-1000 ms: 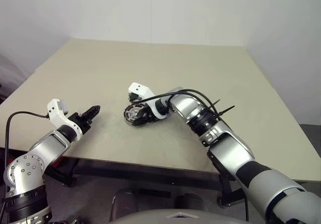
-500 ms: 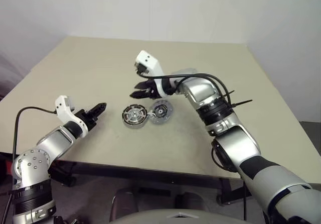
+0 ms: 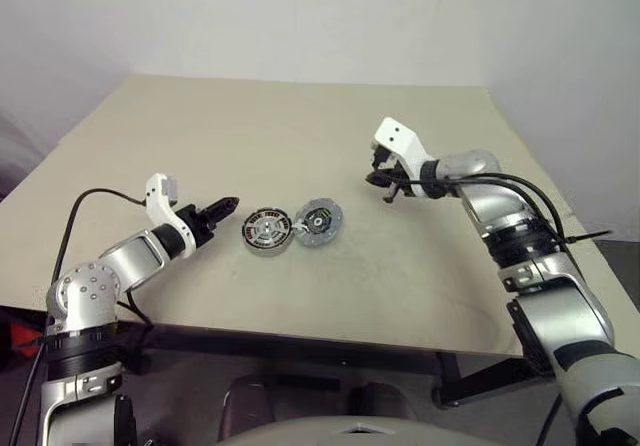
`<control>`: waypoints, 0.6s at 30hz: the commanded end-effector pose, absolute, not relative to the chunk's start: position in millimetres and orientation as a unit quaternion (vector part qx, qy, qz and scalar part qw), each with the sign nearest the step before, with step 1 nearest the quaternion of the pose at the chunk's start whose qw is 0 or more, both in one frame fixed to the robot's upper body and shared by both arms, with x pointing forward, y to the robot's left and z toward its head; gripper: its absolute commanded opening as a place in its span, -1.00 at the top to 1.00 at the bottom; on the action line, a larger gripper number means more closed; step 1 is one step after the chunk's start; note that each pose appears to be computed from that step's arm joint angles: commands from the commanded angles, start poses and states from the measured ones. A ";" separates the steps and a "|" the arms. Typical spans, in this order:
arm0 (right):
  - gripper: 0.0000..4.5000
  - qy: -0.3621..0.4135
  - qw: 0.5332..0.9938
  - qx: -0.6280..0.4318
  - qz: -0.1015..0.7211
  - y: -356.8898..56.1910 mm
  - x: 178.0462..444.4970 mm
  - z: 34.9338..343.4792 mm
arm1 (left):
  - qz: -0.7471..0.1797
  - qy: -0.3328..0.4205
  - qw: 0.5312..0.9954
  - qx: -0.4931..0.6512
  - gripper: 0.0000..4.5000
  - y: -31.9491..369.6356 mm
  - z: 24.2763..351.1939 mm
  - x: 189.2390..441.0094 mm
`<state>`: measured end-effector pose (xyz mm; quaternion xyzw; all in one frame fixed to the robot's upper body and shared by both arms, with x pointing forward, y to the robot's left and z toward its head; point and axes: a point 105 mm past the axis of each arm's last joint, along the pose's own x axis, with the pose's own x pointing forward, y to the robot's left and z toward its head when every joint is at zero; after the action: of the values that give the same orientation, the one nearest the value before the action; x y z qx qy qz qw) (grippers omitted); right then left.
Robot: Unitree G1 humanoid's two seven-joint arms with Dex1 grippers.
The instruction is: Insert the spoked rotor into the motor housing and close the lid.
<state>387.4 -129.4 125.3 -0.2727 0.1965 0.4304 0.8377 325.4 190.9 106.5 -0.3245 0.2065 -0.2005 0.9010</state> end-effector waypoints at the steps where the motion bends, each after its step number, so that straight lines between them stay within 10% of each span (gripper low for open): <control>1: 0.99 0.179 0.812 -0.280 0.479 -113.7 366.8 131.4 | -0.212 0.196 0.905 -0.312 -0.06 190.6 115.8 330.0; 18: 0.99 0.178 0.777 -0.196 0.572 -62.0 337.9 136.7 | -0.170 0.183 0.916 -0.313 -0.06 212.6 115.8 319.5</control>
<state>339.8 -75.6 106.8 -0.1962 0.2249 0.5484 0.7811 319.1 208.8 98.8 -0.3235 0.2120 -0.1659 0.9071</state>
